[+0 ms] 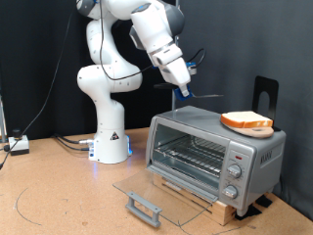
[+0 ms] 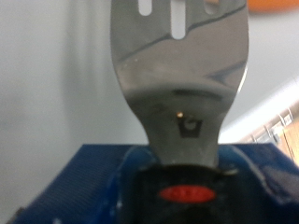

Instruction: Make a piece of toast with the oven

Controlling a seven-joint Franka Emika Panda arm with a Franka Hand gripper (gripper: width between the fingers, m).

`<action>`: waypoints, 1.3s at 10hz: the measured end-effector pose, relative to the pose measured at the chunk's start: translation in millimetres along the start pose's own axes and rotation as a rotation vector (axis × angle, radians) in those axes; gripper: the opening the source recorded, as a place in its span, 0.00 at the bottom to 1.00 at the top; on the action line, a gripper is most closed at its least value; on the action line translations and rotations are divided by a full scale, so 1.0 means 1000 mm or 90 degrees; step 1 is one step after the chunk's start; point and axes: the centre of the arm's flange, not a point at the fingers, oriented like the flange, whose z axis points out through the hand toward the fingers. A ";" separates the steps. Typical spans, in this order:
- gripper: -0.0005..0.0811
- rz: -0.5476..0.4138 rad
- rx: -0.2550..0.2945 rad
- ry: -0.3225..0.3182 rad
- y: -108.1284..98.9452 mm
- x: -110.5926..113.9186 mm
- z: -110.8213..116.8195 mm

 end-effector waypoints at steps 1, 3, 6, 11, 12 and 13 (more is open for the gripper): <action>0.49 0.023 -0.006 -0.001 0.014 -0.005 -0.006; 0.49 0.049 -0.007 -0.008 0.039 -0.017 -0.020; 0.49 0.014 0.022 -0.040 0.069 -0.044 -0.040; 0.49 0.002 0.007 -0.063 0.082 -0.054 -0.045; 0.49 0.010 -0.017 -0.101 0.080 -0.050 -0.038; 0.49 0.015 -0.045 -0.136 0.079 -0.044 -0.028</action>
